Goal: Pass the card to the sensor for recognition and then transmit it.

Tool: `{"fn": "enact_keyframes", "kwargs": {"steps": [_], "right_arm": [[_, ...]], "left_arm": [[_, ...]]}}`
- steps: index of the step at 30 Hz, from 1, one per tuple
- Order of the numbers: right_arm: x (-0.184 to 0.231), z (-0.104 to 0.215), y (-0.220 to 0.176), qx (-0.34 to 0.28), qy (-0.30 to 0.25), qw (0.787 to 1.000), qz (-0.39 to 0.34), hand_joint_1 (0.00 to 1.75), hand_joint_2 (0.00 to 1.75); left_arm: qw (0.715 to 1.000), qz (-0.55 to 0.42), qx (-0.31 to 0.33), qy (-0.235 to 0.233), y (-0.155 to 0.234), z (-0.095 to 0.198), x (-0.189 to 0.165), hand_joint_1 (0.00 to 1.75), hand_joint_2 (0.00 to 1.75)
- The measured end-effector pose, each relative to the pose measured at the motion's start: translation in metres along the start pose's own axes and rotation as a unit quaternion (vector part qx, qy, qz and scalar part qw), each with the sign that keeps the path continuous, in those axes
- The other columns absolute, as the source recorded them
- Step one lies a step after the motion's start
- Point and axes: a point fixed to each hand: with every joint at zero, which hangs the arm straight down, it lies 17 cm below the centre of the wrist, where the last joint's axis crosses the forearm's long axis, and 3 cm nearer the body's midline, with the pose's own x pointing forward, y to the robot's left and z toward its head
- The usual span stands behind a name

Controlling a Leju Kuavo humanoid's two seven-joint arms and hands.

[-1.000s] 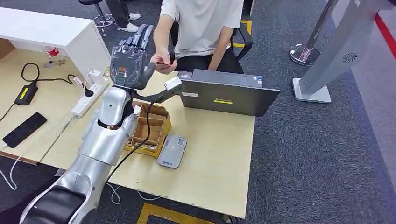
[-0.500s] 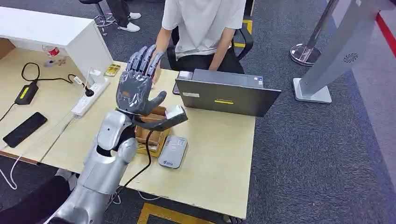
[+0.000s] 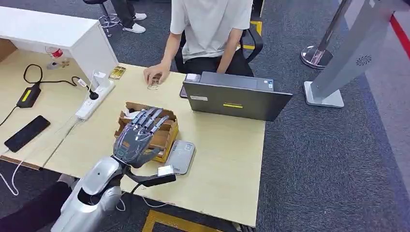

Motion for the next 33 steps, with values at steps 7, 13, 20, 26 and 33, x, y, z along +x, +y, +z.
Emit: {"fn": "enact_keyframes", "kwargs": {"steps": [7, 13, 20, 26, 33], "right_arm": [[0.000, 0.001, -0.004, 0.001, -0.004, 1.000, -0.002, 0.00, 0.00], [0.000, 0.002, -0.007, -0.002, -0.007, 1.000, -0.007, 0.00, 0.00], [0.001, 0.002, -0.008, -0.005, -0.007, 1.000, -0.013, 0.00, 0.00], [0.000, 0.002, -0.009, -0.005, -0.006, 1.000, -0.014, 0.00, 0.00], [0.000, 0.002, -0.009, -0.005, -0.005, 1.000, -0.014, 0.00, 0.00]], "left_arm": [[0.999, 0.002, -0.041, 0.011, -0.028, 0.017, -0.014, 0.00, 1.75], [0.998, 0.004, -0.056, 0.015, -0.041, 0.028, -0.017, 0.00, 1.75], [0.998, 0.005, -0.061, 0.020, -0.044, 0.032, -0.020, 0.00, 1.75], [0.997, -0.007, -0.063, 0.049, -0.045, 0.034, -0.030, 0.00, 1.75], [0.996, -0.010, -0.062, 0.058, -0.045, 0.034, -0.034, 0.00, 1.75]]}}
